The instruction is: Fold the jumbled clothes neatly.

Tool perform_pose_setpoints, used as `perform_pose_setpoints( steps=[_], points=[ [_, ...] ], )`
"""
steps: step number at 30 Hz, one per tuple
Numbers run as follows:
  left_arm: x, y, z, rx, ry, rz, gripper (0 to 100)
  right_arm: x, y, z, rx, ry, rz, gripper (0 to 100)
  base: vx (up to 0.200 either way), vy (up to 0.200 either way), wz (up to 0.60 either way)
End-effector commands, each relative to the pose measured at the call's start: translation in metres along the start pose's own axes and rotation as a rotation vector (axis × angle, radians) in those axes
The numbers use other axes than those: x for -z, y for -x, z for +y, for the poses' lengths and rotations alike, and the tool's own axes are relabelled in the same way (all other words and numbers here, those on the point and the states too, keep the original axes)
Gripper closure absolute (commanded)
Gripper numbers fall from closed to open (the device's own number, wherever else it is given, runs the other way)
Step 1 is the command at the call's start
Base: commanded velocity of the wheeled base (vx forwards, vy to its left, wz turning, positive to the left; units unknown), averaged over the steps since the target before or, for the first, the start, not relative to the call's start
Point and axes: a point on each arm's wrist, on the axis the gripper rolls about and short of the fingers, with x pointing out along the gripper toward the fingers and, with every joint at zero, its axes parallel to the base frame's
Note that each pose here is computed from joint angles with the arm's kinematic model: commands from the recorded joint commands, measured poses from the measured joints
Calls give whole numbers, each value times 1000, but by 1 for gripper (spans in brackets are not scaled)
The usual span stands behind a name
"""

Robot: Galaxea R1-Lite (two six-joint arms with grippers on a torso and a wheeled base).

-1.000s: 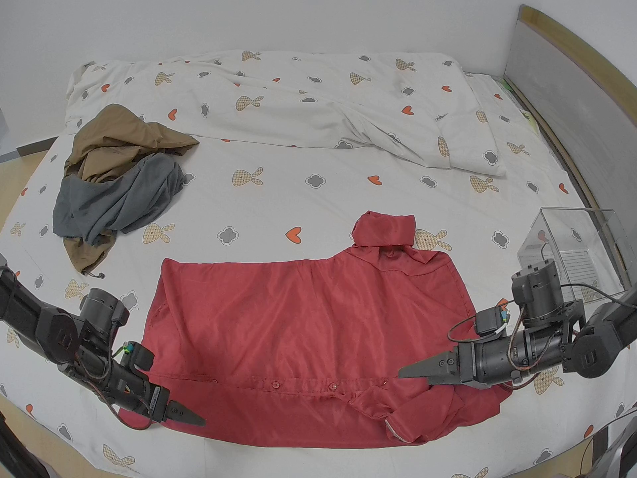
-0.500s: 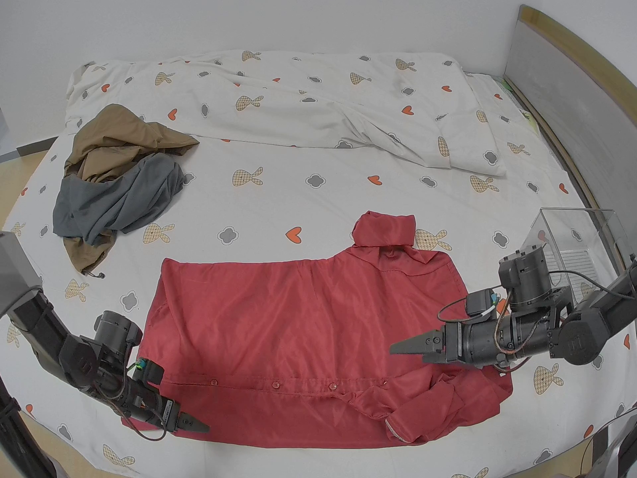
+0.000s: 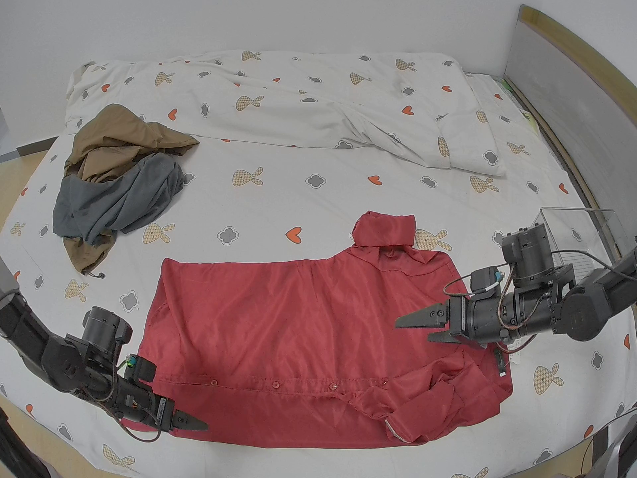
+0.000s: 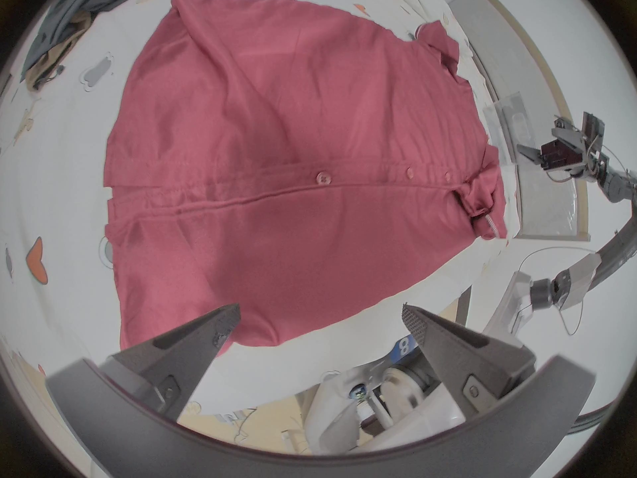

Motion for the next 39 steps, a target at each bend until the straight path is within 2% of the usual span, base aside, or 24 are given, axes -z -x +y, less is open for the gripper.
perform_pose_setpoints(
  steps=[1,5,6,10,12,15,16,19,22,31,36,39],
  points=[
    [-8,43,-26,22,-11,-141,0,-25,16,6,4,-8,-62,0,0,0,0],
    [-16,70,-37,87,-10,-172,0,-40,25,9,24,-30,-78,0,0,0,0],
    [-24,82,-38,101,19,-186,0,-49,29,4,41,-38,-105,0,0,0,0],
    [-39,93,-35,96,65,-237,0,-64,36,-5,65,-47,-161,0,0,0,0],
    [-52,103,-31,87,99,-293,0,-75,38,-10,79,-59,-194,0,0,0,0],
    [-53,104,-31,87,103,-298,0,-76,38,-11,80,-61,-198,0,0,0,0],
    [-75,111,-28,95,219,-340,0,-90,27,-10,115,-113,-237,0,0,0,0],
    [-89,108,-19,37,283,-360,0,-99,18,-8,159,-206,-281,0,0,0,0],
    [-94,102,-12,-17,289,-357,0,-109,12,-7,167,-243,-290,0,0,0,0],
    [-98,100,-13,-12,277,-358,0,-135,-15,-4,157,-243,-273,0,0,0,0],
    [-96,91,-9,-14,285,-325,0,-145,-22,4,146,-284,-275,0,0,0,0],
    [-94,87,-8,-21,249,-309,0,-149,-20,6,130,-280,-282,0,0,0,0]
  ],
)
